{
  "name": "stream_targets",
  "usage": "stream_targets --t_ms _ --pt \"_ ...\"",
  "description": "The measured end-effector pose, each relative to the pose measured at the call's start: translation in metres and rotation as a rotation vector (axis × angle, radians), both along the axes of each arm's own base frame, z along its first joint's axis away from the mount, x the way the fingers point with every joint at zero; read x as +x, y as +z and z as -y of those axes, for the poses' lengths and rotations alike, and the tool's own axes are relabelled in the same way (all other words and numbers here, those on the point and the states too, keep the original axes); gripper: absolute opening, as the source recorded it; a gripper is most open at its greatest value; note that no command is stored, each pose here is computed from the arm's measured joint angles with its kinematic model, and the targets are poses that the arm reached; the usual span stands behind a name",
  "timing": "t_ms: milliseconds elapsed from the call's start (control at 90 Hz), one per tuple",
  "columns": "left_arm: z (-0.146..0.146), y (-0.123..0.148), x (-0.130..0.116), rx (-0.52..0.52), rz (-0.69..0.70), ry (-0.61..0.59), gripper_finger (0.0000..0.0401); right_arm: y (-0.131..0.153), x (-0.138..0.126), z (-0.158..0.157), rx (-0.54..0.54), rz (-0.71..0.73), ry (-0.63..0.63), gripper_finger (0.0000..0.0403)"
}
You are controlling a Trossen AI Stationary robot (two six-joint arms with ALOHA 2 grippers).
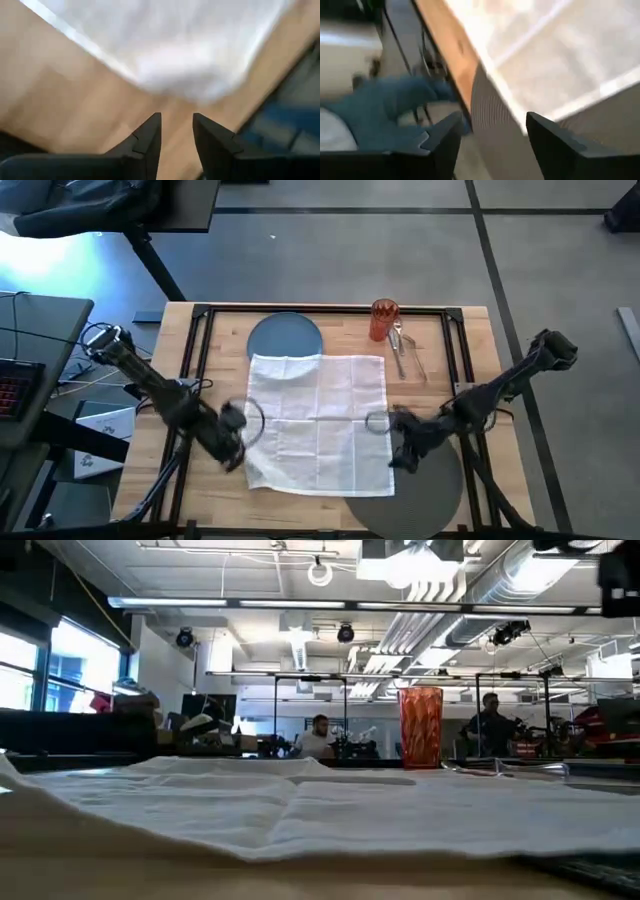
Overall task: Set table place
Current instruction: Fold the white table napkin
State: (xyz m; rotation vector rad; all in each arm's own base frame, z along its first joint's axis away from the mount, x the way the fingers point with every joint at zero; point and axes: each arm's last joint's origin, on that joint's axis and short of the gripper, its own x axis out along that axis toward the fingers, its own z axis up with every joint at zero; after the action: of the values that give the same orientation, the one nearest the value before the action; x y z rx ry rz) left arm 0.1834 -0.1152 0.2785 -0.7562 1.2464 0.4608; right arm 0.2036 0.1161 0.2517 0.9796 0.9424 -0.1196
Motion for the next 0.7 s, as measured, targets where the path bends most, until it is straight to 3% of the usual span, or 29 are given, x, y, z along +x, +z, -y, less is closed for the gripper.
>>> stream_targets --t_ms 67,222,311,589,700 --pt "-0.016 -0.003 0.008 -0.015 0.012 0.005 0.0098 0.004 0.003 0.013 -0.030 0.034 -0.063 0.0211" --pt "-0.020 -0.026 0.019 -0.155 0.028 -0.291 0.0101 0.005 0.013 0.032 -0.067 0.061 -0.137 0.0211" --pt "-0.010 -0.049 0.024 -0.196 0.073 -0.375 0.0096 0.001 0.018 0.039 -0.074 0.047 -0.170 0.0211" --pt "0.030 -0.115 0.033 -0.270 0.134 -0.307 0.0058 -0.006 0.022 0.037 -0.057 -0.003 -0.138 0.0211" --pt "0.042 -0.141 0.035 -0.204 0.099 -0.270 0.0038 -0.007 0.021 0.036 -0.079 -0.002 -0.112 0.0211"
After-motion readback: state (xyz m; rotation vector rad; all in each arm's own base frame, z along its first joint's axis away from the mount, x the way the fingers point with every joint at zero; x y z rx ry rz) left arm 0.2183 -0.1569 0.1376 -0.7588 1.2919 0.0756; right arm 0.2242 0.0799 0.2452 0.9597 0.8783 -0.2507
